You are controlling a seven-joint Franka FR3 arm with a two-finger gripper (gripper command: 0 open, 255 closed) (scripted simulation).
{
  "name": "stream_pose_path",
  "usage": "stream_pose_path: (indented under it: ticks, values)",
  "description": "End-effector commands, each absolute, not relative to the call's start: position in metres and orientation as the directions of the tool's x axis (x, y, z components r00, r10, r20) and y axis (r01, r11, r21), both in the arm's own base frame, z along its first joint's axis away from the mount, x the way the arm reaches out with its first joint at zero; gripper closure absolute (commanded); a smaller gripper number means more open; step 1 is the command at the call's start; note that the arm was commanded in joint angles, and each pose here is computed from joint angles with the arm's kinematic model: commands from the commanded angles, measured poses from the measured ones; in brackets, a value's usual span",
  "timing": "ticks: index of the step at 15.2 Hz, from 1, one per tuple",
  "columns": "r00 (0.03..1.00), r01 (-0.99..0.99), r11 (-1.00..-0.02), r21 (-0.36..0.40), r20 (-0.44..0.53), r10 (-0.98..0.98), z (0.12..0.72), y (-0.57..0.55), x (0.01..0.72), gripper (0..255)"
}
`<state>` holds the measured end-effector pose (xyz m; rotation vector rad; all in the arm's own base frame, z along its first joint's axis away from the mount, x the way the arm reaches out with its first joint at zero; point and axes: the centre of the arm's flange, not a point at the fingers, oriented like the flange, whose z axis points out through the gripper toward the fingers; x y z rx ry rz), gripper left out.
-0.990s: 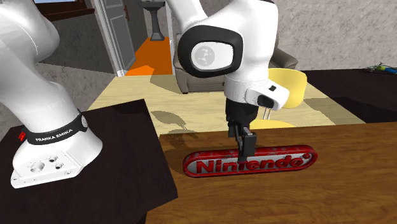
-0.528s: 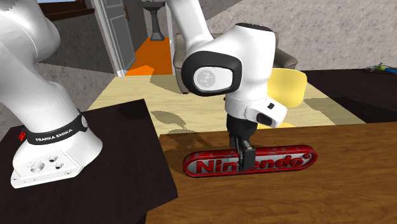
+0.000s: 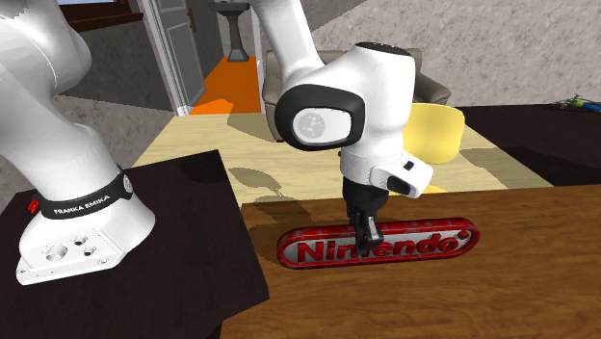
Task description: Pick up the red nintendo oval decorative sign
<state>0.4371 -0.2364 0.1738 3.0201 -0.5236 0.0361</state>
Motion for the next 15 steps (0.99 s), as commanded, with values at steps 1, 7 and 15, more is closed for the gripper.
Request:
stream_pose_path:
  ticks: [1, 7, 15]
  values:
    - [0.942, -0.336, -0.939, 0.071, 0.036, -0.334, 0.173, -0.236, 0.437, 255]
    - [0.942, -0.336, -0.939, 0.071, 0.036, -0.334, 0.189, -0.237, 0.437, 255]
    - [0.942, -0.336, -0.939, 0.071, 0.036, -0.334, 0.231, -0.237, 0.437, 255]
